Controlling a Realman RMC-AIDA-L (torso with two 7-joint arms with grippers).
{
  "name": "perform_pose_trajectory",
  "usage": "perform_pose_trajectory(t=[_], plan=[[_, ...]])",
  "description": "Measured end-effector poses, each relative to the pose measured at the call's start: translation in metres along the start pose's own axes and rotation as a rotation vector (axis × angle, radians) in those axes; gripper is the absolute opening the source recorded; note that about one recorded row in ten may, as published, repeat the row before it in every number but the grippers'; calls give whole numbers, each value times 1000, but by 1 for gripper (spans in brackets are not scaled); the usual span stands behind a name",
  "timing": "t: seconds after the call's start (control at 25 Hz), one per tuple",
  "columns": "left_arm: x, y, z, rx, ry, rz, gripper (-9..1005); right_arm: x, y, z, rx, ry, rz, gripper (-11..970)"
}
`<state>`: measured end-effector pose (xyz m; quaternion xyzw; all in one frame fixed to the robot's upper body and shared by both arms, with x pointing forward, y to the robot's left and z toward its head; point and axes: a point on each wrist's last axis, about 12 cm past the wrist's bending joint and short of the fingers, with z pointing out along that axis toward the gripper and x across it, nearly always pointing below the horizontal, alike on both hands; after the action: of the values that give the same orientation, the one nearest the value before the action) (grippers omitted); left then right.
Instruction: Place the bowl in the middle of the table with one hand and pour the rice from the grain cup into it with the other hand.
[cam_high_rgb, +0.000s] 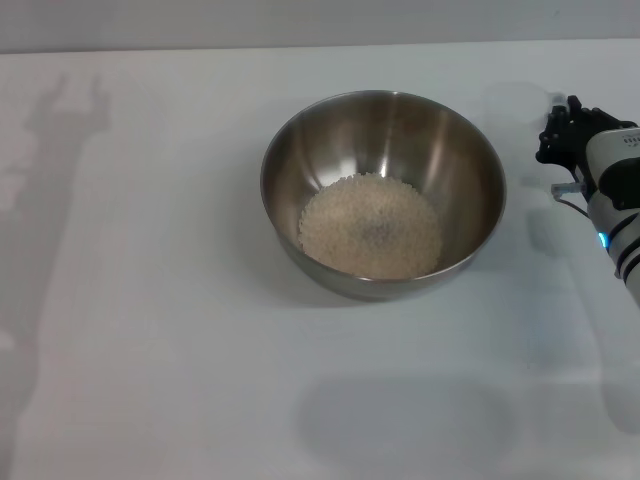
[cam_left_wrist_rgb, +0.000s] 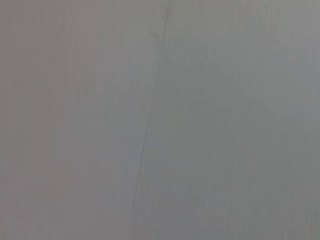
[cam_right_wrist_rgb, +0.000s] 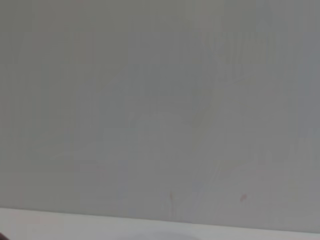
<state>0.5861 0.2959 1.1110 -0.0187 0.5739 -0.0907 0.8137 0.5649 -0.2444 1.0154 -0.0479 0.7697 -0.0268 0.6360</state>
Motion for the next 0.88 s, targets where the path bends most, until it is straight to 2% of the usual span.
perform_pose_trajectory(t=[0.28, 0.56, 0.72, 0.88], plan=[[-1, 0, 0, 0, -9, 0, 449, 2, 2, 0, -23, 22, -14, 137], [-3, -1, 1, 6, -22, -1, 452, 12, -3, -10, -18, 27, -4, 214], [-4, -1, 1, 8, -27, -1, 453, 16, -8, -27, -19, -46, -19, 221], [-3, 0, -2, 5, -25, 0, 454, 15, -13, -51, -33, -180, -5, 325]])
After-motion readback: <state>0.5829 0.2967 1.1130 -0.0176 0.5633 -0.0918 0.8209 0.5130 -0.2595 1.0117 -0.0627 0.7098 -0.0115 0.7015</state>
